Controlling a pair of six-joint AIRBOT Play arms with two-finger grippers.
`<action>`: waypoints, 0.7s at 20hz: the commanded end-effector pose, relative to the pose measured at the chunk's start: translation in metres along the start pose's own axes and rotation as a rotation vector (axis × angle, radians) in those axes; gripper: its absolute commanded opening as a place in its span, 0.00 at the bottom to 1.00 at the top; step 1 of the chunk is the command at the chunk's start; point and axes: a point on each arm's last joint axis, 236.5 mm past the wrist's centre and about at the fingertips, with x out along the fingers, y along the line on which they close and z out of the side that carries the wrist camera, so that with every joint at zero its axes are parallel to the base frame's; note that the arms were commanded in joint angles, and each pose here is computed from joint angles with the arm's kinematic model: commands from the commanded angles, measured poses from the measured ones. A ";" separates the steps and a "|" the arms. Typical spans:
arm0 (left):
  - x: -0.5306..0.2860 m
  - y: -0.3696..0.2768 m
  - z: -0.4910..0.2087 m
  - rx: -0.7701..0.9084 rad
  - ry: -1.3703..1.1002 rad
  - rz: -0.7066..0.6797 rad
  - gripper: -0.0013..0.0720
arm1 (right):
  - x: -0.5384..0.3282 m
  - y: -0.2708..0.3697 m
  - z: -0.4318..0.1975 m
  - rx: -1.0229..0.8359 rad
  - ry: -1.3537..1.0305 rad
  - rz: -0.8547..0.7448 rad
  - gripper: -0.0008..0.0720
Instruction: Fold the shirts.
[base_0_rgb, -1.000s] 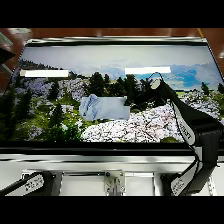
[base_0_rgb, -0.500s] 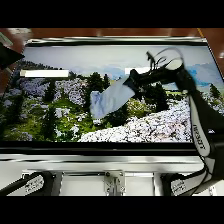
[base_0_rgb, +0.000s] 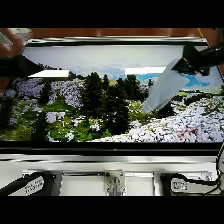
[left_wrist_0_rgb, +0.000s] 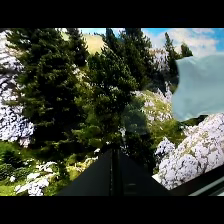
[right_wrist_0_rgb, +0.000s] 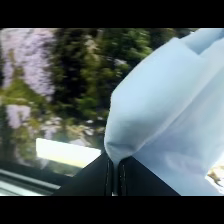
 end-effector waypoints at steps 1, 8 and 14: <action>0.004 -0.003 -0.010 0.002 0.036 -0.012 0.07 | -0.035 -0.061 -0.005 0.068 -0.005 -0.150 0.08; 0.004 -0.003 -0.009 -0.003 0.034 -0.012 0.07 | -0.022 -0.021 0.057 0.000 -0.208 0.097 0.08; 0.004 -0.003 -0.009 -0.059 0.036 -0.012 0.07 | -0.015 -0.024 0.077 -0.150 -0.271 0.120 0.08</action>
